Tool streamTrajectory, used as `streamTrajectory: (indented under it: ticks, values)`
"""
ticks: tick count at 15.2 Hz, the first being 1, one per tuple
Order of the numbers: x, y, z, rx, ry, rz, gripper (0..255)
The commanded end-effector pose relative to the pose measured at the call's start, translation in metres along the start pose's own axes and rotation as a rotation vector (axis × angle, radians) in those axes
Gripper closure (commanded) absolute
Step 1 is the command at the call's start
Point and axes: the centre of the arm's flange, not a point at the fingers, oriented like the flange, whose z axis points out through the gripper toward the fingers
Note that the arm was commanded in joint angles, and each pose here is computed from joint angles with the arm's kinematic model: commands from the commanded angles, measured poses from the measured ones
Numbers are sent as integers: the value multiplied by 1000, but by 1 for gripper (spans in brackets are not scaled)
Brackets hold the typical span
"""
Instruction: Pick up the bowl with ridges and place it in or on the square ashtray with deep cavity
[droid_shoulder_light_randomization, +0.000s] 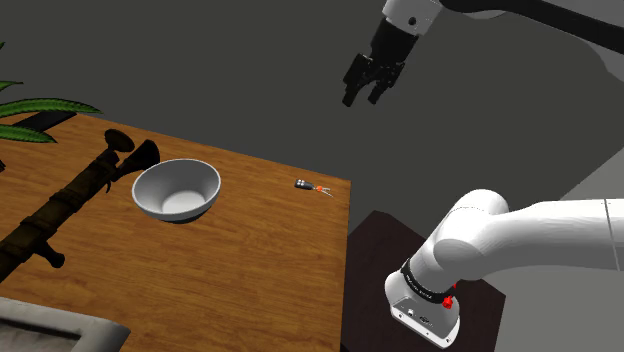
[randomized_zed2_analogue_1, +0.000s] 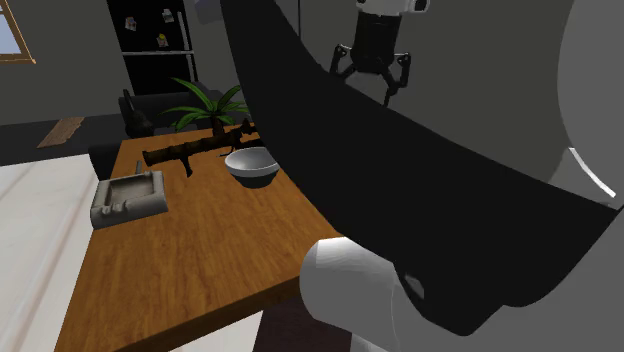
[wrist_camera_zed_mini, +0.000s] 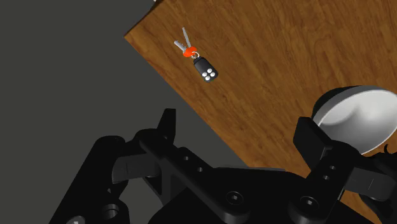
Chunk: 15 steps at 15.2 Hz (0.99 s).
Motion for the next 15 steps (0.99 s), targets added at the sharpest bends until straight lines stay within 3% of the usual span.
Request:
streamTrajectory:
  ticks: [1, 15]
  values:
    - [0, 0, 0, 0, 0, 0, 0]
    - [91, -105, 125, 34, -62, -21, 0]
